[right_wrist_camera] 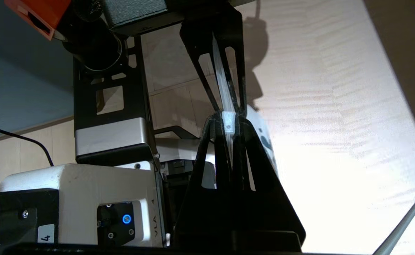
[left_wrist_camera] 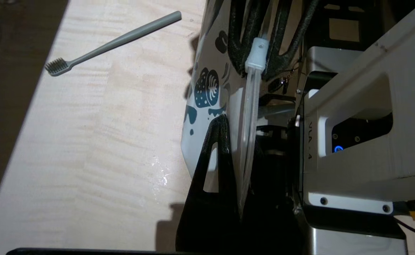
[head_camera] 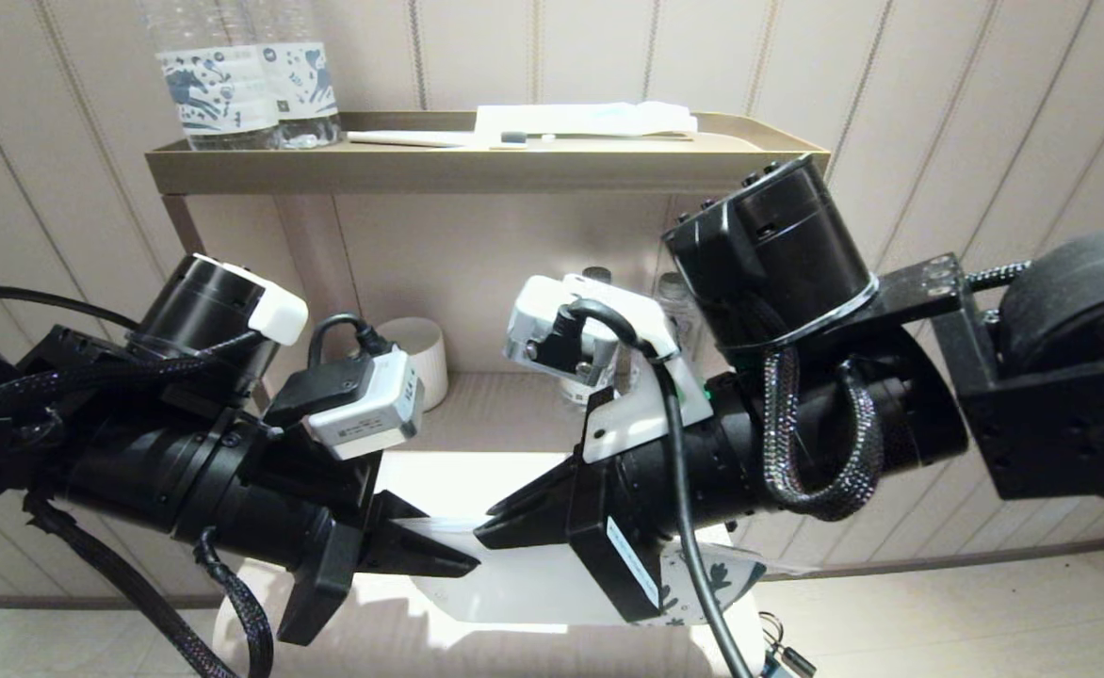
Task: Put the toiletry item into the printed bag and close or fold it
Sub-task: Open the storage bag
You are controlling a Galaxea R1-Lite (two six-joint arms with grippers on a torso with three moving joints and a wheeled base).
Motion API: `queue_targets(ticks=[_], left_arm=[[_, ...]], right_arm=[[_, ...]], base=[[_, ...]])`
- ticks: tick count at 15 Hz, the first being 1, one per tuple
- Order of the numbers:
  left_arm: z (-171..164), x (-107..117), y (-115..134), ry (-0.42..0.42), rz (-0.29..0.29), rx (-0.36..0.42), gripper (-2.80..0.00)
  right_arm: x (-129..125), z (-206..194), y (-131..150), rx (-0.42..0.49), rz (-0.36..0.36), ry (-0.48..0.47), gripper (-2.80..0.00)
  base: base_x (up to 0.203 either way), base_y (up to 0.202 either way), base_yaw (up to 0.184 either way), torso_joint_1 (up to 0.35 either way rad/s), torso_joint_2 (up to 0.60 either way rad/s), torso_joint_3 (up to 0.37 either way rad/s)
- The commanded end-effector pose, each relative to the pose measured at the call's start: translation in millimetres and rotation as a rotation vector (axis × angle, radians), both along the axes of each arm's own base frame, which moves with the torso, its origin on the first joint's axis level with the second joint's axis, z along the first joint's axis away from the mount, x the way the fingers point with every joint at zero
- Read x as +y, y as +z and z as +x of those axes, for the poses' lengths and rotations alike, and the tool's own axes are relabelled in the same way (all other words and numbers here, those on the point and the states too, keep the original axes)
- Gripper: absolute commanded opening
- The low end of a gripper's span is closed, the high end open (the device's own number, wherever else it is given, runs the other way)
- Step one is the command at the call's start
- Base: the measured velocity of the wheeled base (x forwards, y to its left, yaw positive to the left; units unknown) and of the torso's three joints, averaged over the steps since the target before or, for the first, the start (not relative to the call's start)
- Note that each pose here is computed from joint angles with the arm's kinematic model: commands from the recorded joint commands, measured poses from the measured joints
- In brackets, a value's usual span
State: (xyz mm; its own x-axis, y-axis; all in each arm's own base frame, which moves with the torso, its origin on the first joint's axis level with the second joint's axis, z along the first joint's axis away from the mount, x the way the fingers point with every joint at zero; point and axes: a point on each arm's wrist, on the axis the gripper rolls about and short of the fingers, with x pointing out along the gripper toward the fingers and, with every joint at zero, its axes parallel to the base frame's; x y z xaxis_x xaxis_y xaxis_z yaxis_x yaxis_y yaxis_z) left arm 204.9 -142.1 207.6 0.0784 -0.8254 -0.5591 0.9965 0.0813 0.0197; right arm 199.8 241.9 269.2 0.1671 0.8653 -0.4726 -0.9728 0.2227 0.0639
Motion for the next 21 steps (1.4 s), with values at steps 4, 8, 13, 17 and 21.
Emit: queue_targets(ticks=[4,8,13,17,21], left_arm=[[1,-1,-2,-0.004,0.004,0.009,-2.8],[1,-1,-2,-0.004,0.003,0.006,-2.8],[-1,1,-2,-0.005,0.002,0.007,-2.8],[-2,1,-1,-0.005,0.001,0.005,-2.8],[-3,2,-2,-0.005,0.003,0.009,-2.8]], right_arm=[[-28,-9,9,-0.015,0.017,-0.041,-2.8],[-54,-18,8,-0.011,0.015,-0.081,-2.8],[-98,-38,4,-0.01,0.019,-0.166,-2.8],[-122,-48,-2,-0.004,0.019,-0.231,-2.8],[-133,-55,-8,0.002,0.014,-0.254,-2.8]], base=[[0.0,0.0,0.0,0.0,0.0,0.0],[0.0,0.0,0.0,0.0,0.0,0.0],[0.0,0.0,0.0,0.0,0.0,0.0],[0.0,0.0,0.0,0.0,0.0,0.0],[0.0,0.0,0.0,0.0,0.0,0.0]])
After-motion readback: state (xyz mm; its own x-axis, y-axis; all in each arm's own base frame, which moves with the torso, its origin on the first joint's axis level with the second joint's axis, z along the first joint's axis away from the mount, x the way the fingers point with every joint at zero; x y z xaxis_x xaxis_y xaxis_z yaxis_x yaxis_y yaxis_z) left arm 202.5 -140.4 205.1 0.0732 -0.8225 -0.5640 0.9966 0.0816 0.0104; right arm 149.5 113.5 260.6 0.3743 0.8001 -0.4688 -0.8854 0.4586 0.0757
